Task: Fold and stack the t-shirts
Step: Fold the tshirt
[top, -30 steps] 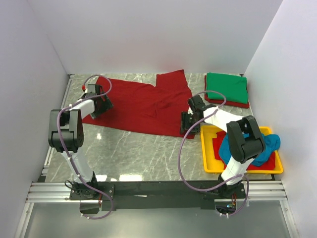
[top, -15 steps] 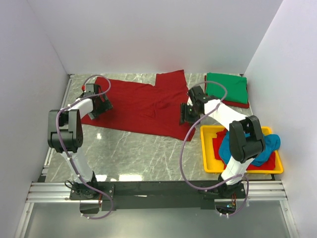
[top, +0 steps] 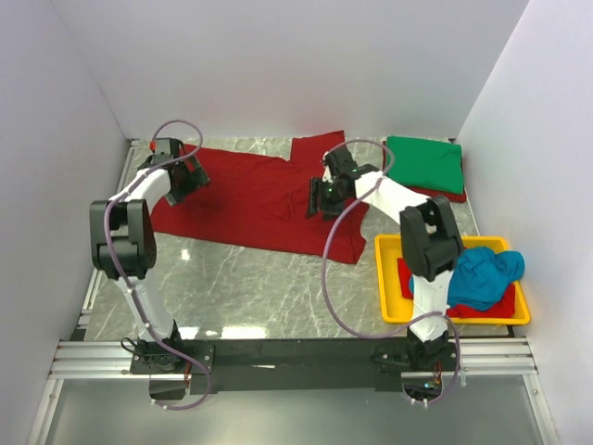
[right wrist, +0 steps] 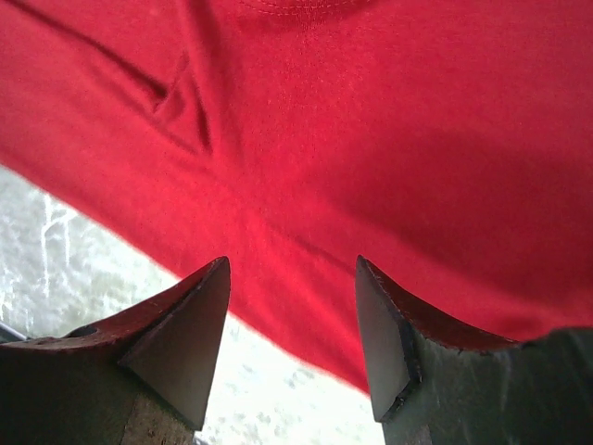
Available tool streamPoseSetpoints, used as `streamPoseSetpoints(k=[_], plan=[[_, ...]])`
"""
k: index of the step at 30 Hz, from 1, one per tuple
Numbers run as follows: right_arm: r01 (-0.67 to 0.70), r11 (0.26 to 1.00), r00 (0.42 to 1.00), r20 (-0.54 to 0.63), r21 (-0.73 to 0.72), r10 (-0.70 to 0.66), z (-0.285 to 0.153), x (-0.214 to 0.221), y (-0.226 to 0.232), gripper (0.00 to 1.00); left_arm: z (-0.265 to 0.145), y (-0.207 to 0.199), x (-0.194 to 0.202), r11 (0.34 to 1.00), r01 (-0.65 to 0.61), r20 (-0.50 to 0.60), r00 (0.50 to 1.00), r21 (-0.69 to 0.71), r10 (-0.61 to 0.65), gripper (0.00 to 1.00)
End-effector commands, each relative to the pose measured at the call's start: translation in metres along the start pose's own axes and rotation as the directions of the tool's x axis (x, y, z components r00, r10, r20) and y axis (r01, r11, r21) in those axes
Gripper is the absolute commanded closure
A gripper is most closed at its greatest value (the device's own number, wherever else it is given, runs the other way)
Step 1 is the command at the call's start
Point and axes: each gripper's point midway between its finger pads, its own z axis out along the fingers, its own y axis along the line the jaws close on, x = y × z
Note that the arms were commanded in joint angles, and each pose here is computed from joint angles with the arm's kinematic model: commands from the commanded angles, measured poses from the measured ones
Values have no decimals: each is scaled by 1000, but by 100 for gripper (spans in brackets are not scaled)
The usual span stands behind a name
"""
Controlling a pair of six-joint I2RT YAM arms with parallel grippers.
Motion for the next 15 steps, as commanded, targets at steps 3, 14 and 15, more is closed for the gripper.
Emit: streamPoseSetpoints(k=[3, 14, 15], plan=[[-50, 997, 998, 24, -67, 51, 22, -7, 21, 37, 37, 16, 13, 998, 45, -112, 993, 39, -41, 8], [-58, 998, 994, -91, 37, 61, 49, 57, 3, 37, 27, 84, 59, 987, 145, -236, 959, -63, -156, 9], [-51, 997, 993, -104, 51, 56, 49, 63, 2, 37, 26, 88, 64, 987, 144, -246, 957, -72, -157, 9]])
